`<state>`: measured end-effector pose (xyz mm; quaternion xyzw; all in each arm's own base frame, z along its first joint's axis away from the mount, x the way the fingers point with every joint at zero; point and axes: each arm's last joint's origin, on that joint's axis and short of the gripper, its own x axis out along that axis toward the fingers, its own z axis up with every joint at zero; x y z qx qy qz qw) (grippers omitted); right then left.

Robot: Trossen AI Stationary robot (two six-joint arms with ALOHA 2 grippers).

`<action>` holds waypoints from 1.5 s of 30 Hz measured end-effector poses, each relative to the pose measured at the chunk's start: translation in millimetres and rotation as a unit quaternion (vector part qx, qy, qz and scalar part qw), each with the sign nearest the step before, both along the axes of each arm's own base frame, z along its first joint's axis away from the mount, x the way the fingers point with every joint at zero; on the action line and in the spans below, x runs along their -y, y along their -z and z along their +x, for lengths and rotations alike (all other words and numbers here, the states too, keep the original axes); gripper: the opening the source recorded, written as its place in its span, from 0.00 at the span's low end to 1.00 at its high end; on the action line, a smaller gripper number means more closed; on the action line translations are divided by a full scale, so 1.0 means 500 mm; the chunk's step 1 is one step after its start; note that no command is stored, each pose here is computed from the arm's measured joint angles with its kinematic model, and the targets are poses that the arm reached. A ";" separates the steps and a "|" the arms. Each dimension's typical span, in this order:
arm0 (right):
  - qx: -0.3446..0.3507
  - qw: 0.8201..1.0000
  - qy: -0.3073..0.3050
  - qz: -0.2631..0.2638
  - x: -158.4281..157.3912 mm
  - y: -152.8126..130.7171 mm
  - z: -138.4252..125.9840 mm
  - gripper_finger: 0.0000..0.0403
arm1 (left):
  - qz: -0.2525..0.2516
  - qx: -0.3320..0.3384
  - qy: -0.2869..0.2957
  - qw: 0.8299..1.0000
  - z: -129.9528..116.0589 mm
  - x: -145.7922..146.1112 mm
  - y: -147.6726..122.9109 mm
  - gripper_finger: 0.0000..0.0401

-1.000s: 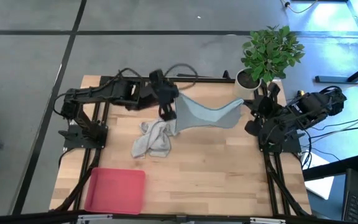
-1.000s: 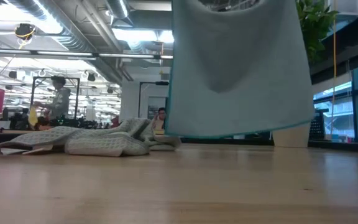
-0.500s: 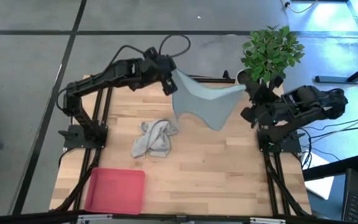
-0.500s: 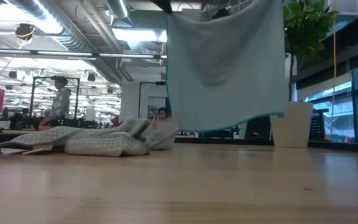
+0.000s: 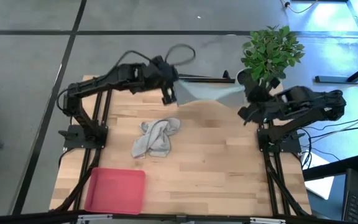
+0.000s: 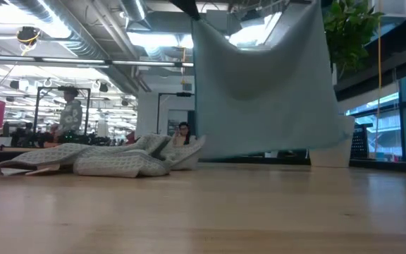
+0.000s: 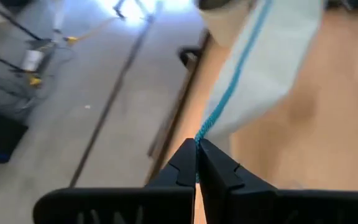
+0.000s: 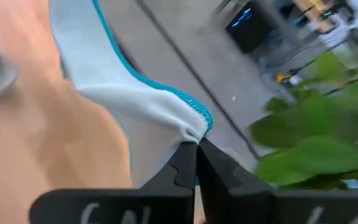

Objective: Roll microfiber towels into tight, uniform cylinder then place into a basket
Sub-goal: Fold the blue towel

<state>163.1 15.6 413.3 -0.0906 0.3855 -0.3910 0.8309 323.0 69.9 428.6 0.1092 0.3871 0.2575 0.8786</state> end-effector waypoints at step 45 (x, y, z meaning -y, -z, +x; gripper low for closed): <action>-0.107 0.907 -0.113 0.390 -0.242 0.335 -0.036 0.02 | -0.309 -0.131 0.160 0.928 -0.036 0.431 0.347 0.00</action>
